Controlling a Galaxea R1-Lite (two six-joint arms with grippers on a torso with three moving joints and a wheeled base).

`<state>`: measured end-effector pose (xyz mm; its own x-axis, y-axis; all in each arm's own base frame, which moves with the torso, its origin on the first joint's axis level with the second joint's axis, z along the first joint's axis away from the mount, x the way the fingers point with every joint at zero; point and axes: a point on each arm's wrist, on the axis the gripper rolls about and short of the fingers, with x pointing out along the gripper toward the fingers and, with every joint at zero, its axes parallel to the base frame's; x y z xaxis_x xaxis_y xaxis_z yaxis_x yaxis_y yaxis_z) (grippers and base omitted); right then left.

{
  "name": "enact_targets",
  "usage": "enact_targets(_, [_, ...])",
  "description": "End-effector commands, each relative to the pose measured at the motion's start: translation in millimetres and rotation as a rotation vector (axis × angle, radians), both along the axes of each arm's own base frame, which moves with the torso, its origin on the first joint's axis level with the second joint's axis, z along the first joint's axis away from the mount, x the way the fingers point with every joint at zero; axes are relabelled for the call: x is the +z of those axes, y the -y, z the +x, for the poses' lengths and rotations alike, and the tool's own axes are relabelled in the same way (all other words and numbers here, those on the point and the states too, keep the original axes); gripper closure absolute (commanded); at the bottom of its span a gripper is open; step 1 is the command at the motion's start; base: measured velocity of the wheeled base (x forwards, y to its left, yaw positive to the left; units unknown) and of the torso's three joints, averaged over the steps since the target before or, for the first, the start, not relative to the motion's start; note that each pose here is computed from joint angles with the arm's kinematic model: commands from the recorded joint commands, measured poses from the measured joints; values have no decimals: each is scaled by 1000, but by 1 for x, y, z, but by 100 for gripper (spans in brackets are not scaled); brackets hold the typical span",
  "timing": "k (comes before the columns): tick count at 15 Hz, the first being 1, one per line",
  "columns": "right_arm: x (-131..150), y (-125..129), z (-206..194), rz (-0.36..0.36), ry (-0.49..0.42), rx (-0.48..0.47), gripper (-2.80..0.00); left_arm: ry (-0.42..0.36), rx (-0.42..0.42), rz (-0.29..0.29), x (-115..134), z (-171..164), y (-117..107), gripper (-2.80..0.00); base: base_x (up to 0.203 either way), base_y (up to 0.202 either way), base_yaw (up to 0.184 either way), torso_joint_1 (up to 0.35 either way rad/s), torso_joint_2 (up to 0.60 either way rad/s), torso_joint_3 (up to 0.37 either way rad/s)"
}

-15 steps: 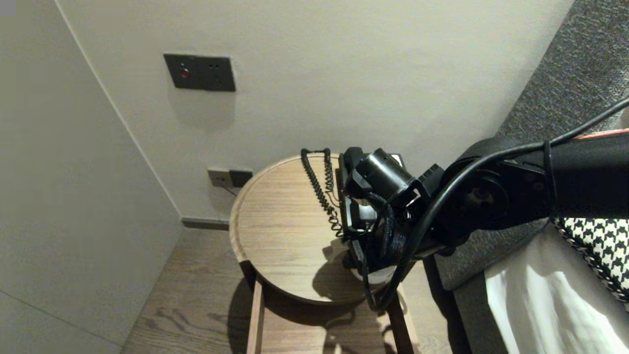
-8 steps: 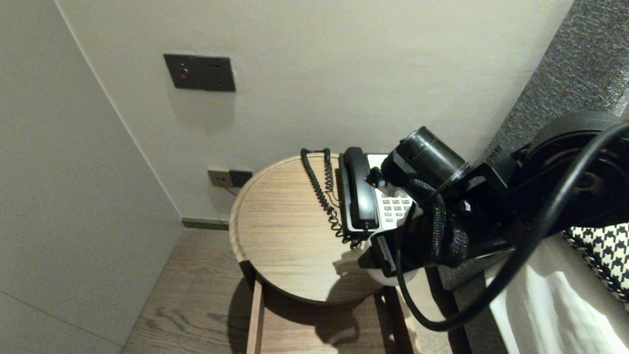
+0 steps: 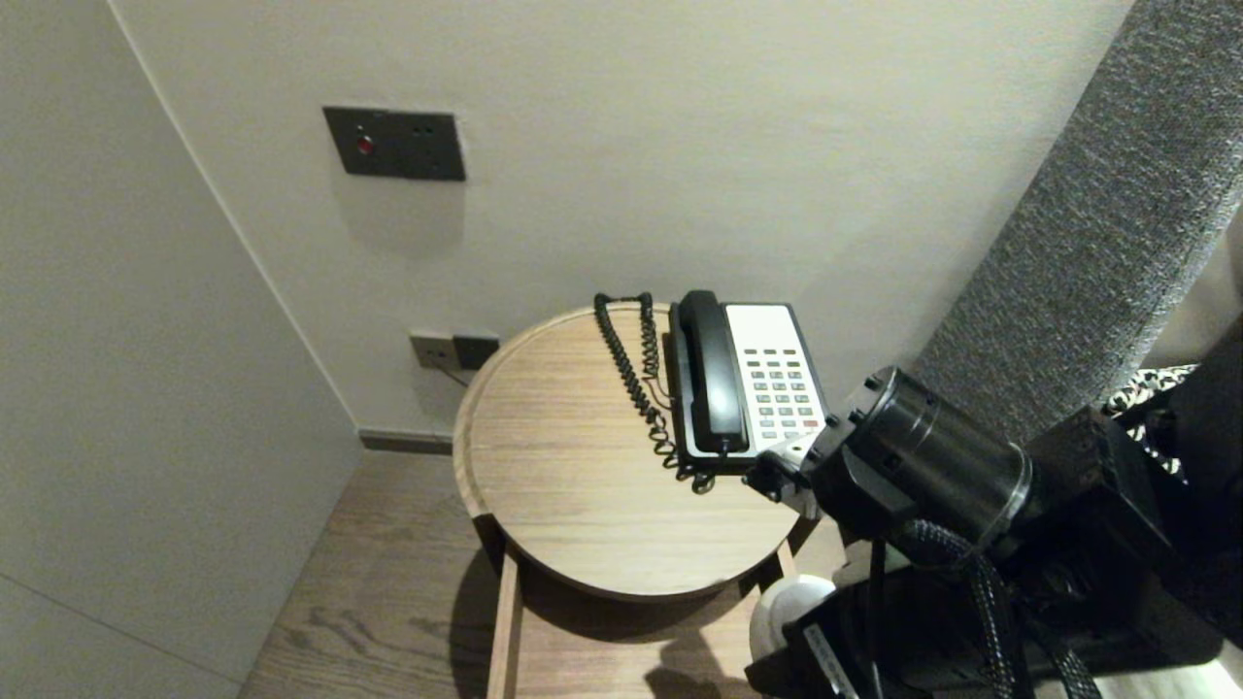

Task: Put the remote controls on the table in the drawer one by one

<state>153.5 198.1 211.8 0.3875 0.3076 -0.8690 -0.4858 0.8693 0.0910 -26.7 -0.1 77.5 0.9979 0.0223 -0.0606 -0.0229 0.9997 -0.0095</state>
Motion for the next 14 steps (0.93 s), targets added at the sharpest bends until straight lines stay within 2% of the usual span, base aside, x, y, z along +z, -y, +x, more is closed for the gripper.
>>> enact_targets(1, [-5, 1, -13, 3, -3, 31, 0, 1, 1, -1, 0, 0, 0, 0, 0, 0, 0, 0, 0, 0])
enact_targets(4, [-14, -8, -17, 39, 33, 63, 0, 1, 1, -2, 0, 0, 0, 0, 0, 0, 0, 0, 0, 0])
enact_targets(6, [-20, -16, -23, 42, 59, 122, 0, 1, 1, -1, 0, 0, 0, 0, 0, 0, 0, 0, 0, 0])
enact_targets(10, [-25, -18, -23, -26, 93, 253, 0, 1, 1, -1, 0, 0, 0, 0, 0, 0, 0, 0, 0, 0])
enact_targets(14, [-36, -28, -19, -86, 93, 324, 0, 1, 2, -2, 0, 0, 0, 0, 0, 0, 0, 0, 0, 0])
